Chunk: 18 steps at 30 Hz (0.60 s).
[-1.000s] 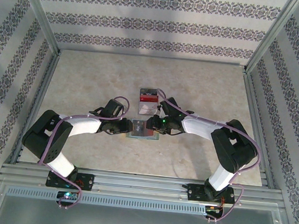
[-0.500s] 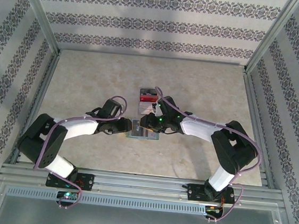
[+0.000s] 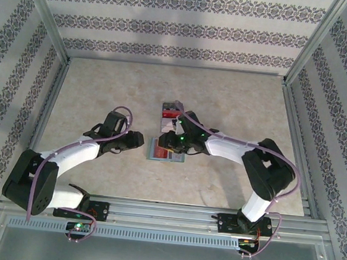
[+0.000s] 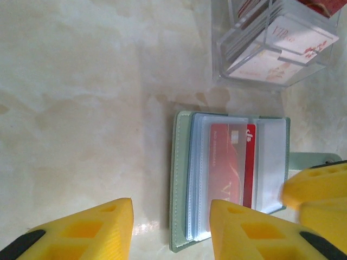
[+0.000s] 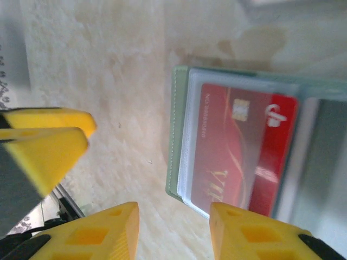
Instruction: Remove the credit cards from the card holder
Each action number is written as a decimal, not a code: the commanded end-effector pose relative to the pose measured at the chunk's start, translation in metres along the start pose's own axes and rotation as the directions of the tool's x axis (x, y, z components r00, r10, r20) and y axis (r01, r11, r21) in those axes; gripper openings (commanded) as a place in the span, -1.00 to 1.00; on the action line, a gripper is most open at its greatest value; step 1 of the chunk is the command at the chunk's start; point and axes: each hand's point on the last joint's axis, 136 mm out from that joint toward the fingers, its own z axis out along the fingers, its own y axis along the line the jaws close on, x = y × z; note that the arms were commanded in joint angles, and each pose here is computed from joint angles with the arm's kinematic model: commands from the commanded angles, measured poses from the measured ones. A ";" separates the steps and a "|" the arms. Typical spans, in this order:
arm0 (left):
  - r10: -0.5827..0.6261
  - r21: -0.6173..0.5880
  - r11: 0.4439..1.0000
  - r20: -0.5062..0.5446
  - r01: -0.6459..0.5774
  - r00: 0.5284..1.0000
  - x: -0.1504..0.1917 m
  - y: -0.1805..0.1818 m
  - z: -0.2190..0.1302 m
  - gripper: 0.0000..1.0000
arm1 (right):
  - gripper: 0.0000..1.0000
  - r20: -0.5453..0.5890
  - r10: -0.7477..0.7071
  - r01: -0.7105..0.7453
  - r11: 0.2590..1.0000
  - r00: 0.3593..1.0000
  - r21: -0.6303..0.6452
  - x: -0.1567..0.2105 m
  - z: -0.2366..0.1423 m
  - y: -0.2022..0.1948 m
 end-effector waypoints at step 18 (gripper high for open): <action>0.002 0.082 0.997 -0.147 0.010 0.989 0.023 -0.018 0.054 -0.18 | -0.15 -0.010 0.002 0.001 0.965 1.000 0.264 0.004 -0.029 -0.064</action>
